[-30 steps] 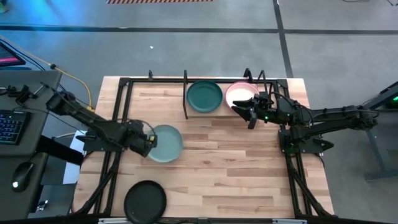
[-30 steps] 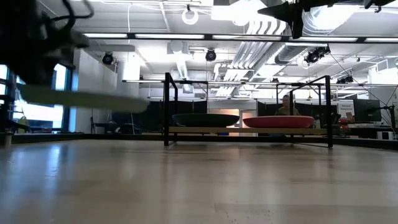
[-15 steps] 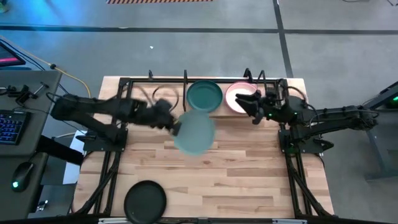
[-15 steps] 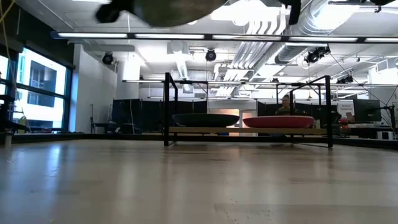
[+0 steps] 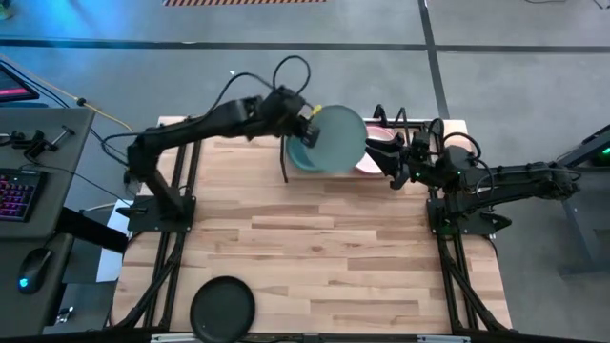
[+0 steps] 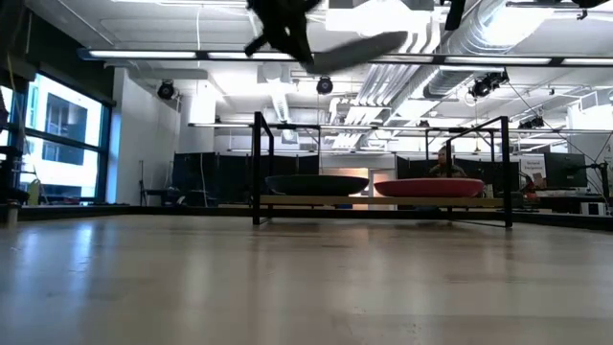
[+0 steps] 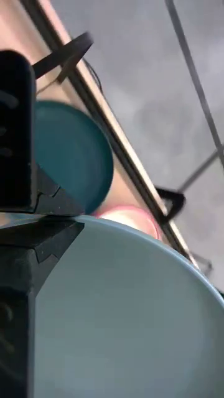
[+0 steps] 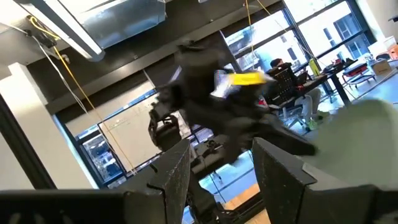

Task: Place and stack plates onto a shelf
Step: Stack the gray plate on top of the dark blue plate

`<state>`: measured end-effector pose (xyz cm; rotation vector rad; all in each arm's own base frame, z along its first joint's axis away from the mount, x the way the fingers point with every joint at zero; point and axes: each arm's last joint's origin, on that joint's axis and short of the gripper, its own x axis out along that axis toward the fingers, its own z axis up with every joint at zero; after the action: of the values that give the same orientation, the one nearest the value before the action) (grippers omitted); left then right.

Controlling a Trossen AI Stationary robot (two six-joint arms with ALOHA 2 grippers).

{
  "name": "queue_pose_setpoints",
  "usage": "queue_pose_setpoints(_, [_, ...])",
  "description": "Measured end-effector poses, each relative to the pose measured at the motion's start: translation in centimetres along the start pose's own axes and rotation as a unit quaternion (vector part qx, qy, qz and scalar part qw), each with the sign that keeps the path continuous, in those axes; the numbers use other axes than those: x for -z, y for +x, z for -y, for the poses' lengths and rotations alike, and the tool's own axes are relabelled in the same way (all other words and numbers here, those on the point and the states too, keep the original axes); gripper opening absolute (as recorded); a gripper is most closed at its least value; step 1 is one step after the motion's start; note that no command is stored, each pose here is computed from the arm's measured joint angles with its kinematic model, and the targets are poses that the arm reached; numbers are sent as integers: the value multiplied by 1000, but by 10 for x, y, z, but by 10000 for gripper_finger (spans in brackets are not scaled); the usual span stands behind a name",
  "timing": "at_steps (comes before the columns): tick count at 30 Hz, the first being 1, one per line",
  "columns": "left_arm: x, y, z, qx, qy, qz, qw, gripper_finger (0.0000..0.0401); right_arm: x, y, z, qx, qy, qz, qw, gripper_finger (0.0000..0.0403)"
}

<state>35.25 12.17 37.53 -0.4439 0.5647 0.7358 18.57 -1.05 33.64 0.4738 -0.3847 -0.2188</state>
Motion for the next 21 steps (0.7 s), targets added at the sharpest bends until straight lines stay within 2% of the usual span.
queue_pose_setpoints(6, [7, 58, -27, -52, -3, -65, 997, 0, 0, 0, 0, 0, 0, 0, 1000, 156])
queue_pose_setpoints(10, [15, 86, -41, -80, 0, -98, 992, 0, 0, 0, 0, 0, 0, -1, 1000, 156])
queue_pose_setpoints(14, [21, 104, -49, -90, -3, -120, 989, 0, 1, 0, 0, 1, 2, -6, 1000, 156])
queue_pose_setpoints(21, [31, 119, -54, -135, 9, -140, 981, 0, 2, 0, 1, 4, 0, -12, 1000, 156])
